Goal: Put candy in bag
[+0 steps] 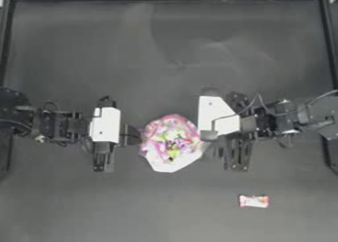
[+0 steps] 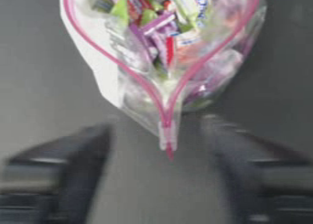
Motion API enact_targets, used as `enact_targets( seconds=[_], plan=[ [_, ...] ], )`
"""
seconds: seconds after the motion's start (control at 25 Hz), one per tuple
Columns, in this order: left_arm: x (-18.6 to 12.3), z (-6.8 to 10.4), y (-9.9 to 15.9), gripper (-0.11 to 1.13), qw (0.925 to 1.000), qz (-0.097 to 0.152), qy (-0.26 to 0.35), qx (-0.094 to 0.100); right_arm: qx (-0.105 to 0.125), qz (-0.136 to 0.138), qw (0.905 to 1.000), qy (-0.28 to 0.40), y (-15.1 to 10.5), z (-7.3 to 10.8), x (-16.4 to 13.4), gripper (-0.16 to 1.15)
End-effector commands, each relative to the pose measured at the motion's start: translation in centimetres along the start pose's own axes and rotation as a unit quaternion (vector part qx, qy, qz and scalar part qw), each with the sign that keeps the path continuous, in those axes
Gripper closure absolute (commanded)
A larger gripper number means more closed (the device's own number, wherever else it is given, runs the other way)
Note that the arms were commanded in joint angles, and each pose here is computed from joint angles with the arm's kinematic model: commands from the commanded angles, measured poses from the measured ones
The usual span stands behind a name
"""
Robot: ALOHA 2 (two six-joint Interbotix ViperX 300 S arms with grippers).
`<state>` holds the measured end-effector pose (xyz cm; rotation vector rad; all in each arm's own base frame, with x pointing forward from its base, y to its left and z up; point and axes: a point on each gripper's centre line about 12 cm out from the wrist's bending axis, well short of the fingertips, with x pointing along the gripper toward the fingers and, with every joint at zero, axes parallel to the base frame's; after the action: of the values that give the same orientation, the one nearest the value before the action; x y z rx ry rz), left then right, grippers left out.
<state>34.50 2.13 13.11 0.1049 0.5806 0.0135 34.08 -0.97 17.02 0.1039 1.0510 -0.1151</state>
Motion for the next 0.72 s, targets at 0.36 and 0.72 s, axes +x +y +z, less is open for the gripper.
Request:
enact_targets(
  seconds=[0.36,0.72],
  plan=[
    [-0.8,2.1,0.1,0.97,0.9994,0.002,-0.035,0.003,0.006,0.001,0.9992,-0.041,-0.4,1.8,-2.6,-0.03],
    [-0.8,2.1,0.0,0.97,0.9994,0.002,-0.034,0.004,0.007,-0.01,0.9992,-0.037,-1.2,2.5,-5.5,-0.03]
  ],
)
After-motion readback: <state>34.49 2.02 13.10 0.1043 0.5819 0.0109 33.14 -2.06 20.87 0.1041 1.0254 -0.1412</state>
